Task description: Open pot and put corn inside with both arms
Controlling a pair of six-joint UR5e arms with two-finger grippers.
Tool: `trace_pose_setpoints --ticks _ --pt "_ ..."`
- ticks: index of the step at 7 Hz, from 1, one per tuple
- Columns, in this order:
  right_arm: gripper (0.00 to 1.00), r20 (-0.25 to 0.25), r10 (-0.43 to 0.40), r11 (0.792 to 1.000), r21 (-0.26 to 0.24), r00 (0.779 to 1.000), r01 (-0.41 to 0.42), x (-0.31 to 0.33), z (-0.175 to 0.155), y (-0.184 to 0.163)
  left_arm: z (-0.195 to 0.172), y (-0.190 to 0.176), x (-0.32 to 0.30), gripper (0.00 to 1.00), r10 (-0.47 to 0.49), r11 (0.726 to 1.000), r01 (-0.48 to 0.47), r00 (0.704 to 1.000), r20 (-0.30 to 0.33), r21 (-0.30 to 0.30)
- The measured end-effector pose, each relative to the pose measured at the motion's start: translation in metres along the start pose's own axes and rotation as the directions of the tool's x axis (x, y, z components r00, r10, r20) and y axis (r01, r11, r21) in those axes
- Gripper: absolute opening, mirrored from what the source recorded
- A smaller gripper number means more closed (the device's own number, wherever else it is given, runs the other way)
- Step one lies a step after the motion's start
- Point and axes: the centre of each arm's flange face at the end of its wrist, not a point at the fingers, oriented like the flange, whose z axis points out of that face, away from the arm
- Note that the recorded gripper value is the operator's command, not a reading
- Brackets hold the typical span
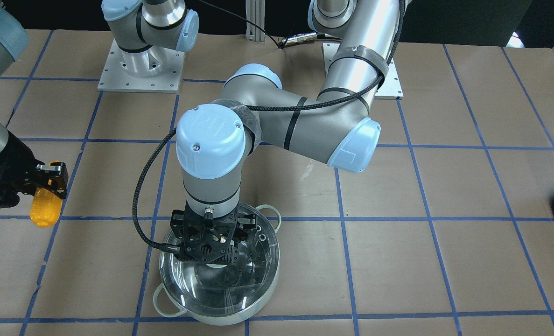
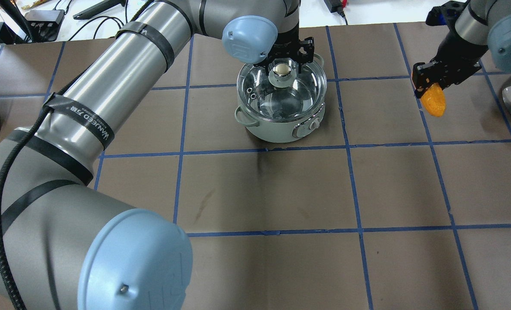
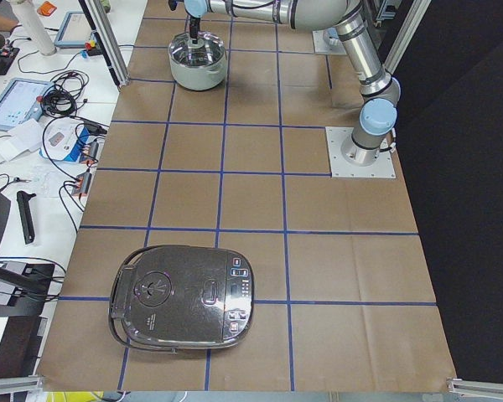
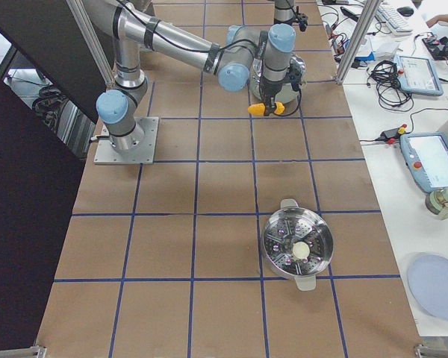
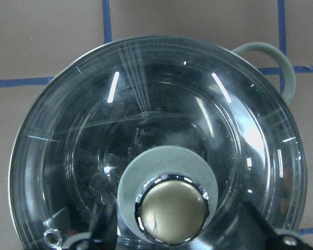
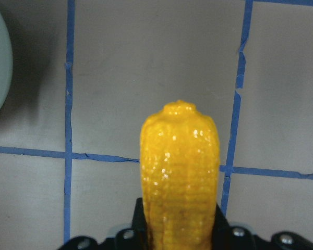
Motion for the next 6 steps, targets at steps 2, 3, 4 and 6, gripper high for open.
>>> trace_pose_setpoints --ticks 2,3,4,6 --pt "0.06 -0.004 -0.013 1.0 0.013 1.0 0.013 -0.021 0.004 -0.005 -0.001 -0.002 -0.004 0.18 -0.007 1.0 0.007 1.0 0.0 0.001" --pt "0.06 -0.007 -0.016 1.0 0.027 1.0 0.016 -0.035 0.002 -0.011 -0.004 -0.004 -0.007 0.18 -0.011 1.0 0.011 1.0 -0.001 0.006" --pt "0.06 -0.008 -0.018 0.999 0.038 1.0 0.018 -0.049 0.001 -0.02 -0.015 -0.007 -0.011 0.18 -0.018 1.0 0.018 1.0 -0.009 0.019" --pt "0.06 -0.011 -0.023 0.998 0.059 1.0 0.024 -0.083 -0.002 -0.046 -0.056 -0.014 -0.04 0.18 -0.057 0.998 0.058 0.998 -0.022 0.04"
